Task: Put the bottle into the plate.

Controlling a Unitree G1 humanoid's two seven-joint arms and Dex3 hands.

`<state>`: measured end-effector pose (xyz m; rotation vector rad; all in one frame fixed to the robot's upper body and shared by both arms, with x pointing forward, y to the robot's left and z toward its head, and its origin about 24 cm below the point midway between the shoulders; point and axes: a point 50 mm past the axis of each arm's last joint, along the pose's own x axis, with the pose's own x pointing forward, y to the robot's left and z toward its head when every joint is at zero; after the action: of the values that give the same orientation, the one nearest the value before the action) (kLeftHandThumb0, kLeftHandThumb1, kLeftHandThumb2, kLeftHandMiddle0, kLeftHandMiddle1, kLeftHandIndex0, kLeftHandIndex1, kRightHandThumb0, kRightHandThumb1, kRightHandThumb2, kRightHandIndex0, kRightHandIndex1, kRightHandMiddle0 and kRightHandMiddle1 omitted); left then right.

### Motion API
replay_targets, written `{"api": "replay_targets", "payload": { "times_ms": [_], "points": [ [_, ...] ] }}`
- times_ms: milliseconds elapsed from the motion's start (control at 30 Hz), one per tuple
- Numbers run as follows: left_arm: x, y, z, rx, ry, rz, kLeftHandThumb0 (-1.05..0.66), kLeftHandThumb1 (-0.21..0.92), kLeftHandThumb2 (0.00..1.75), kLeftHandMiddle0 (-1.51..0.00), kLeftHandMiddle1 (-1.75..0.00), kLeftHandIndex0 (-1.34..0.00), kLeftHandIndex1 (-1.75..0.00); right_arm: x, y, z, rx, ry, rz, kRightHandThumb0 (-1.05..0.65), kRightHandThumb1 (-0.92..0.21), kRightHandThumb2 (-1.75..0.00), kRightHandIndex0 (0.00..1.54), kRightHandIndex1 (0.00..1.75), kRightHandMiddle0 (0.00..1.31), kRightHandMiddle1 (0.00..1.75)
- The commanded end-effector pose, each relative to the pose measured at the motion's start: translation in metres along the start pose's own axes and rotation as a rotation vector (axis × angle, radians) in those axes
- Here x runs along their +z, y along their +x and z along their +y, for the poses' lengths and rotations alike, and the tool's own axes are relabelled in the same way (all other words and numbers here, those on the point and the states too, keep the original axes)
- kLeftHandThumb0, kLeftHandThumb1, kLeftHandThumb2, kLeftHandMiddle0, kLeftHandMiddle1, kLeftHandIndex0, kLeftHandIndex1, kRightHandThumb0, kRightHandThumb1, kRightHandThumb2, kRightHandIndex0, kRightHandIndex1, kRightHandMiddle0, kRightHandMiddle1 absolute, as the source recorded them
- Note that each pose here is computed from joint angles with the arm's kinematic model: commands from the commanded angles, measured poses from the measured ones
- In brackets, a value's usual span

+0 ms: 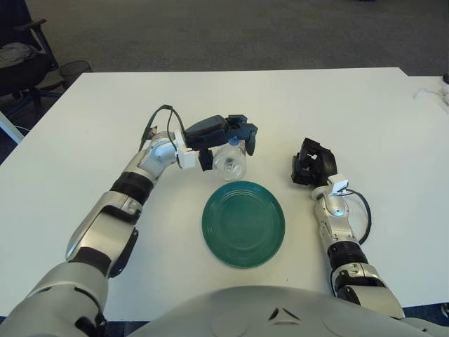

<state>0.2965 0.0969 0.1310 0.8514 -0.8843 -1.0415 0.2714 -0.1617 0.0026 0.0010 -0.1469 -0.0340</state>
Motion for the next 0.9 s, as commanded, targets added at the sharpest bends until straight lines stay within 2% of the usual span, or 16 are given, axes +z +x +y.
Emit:
{"api": "replay_targets", "payload": {
  "times_ms": [0,133,200,333,500,867],
  "points": [
    [0.014,0.005,-0.002,-0.018,0.055,-0.089,0.0,0.04,1.59,-0.86,-1.61,-0.6,-1.75,-0.023,-0.017,0.003,-0.001,0.002,0.123,-0.06,-0.24,-1.34,1.2,1.75,1.02,1.75],
    [0.028,0.008,-0.011,-0.049,0.109,-0.183,0.0,-0.01,1.65,-0.89,-1.62,-0.64,-1.75,-0.023,-0.016,0.003,-0.001,0.002,0.123,-0.06,-0.24,-1.34,1.2,1.75,1.02,1.75],
    [0.034,0.001,-0.011,-0.108,0.179,-0.19,0.0,-0.04,1.68,-0.91,-1.62,-0.66,-1.75,-0.023,-0.016,0.004,-0.001,0.002,0.123,-0.06,-0.24,-1.34,1.2,1.75,1.02,1.75],
    [0.042,-0.012,-0.011,-0.24,0.299,-0.144,0.0,-0.06,1.7,-0.93,-1.61,-0.68,-1.75,-0.024,-0.014,0.004,-0.001,0.002,0.124,-0.06,-0.24,-1.34,1.2,1.75,1.02,1.75],
    [0.045,-0.012,-0.006,-0.378,0.448,-0.11,0.0,-0.08,1.73,-0.92,-1.67,-0.69,-1.75,-0.024,-0.013,0.004,-0.001,0.002,0.125,-0.06,-0.24,-1.34,1.2,1.75,1.02,1.75],
    [0.048,-0.012,-0.008,-0.399,0.504,-0.087,0.0,-0.07,1.74,-0.9,-1.72,-0.68,-1.75,-0.024,-0.012,0.004,-0.001,0.001,0.125,-0.06,-0.24,-1.34,1.2,1.75,1.02,1.75]
  ]
}}
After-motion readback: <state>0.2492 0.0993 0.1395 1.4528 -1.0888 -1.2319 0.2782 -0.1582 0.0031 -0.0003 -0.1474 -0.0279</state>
